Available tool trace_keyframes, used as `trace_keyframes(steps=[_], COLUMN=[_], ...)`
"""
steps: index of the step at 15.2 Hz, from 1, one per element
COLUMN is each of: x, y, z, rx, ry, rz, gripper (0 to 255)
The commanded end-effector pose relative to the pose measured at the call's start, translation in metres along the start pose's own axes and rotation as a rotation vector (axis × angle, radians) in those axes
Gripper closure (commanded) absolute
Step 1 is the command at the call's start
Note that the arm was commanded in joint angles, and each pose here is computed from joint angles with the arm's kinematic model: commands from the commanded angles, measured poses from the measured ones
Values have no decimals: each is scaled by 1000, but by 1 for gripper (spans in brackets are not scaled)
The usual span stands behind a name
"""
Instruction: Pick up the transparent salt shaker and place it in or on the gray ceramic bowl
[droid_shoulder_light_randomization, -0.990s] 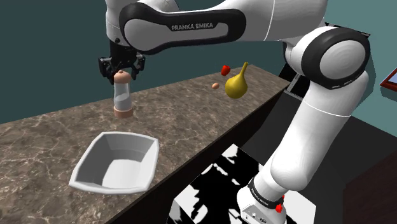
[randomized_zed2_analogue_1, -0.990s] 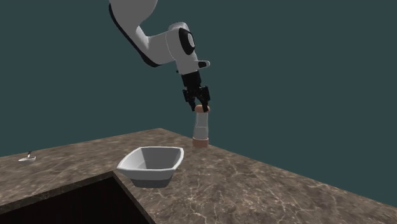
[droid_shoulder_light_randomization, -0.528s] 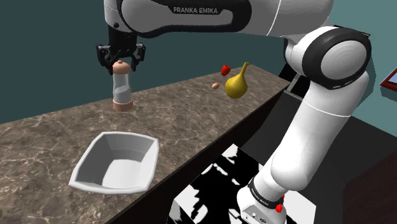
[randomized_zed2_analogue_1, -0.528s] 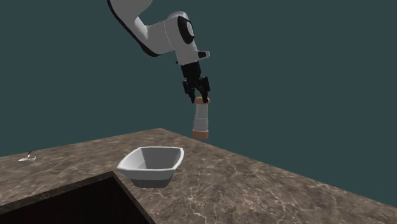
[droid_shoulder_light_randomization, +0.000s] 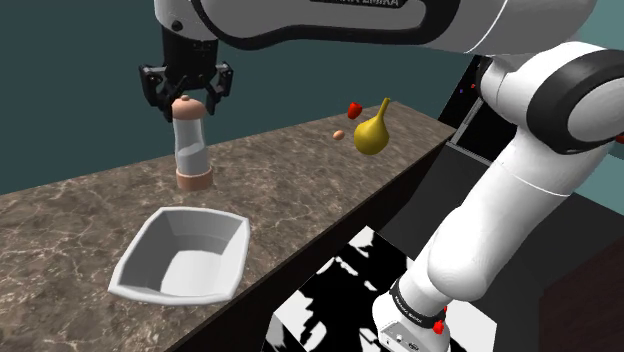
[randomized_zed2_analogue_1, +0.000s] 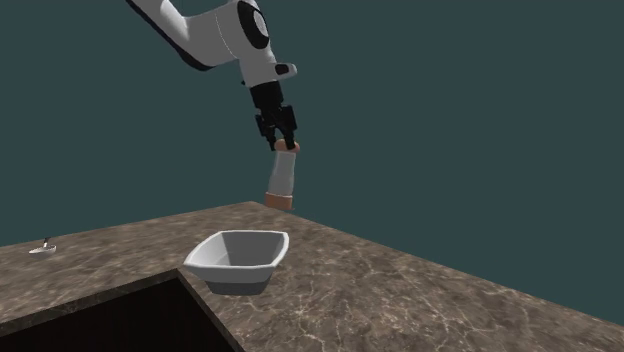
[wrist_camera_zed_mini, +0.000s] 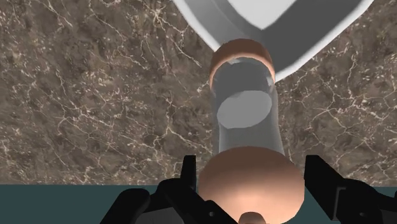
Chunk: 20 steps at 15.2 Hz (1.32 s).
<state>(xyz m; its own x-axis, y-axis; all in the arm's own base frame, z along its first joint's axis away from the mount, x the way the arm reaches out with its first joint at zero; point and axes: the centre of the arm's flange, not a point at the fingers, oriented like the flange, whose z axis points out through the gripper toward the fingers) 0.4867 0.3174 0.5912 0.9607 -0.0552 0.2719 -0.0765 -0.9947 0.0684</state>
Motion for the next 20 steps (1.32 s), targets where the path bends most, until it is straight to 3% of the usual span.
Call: trace_keyframes(steps=[1,9,20], x=[-21,-100,-116], y=[-10,-50,-54], z=[-15,-76,-20], rx=[0,0,0], ry=[0,0,0], rz=[1,1,1], gripper=[255,255,255])
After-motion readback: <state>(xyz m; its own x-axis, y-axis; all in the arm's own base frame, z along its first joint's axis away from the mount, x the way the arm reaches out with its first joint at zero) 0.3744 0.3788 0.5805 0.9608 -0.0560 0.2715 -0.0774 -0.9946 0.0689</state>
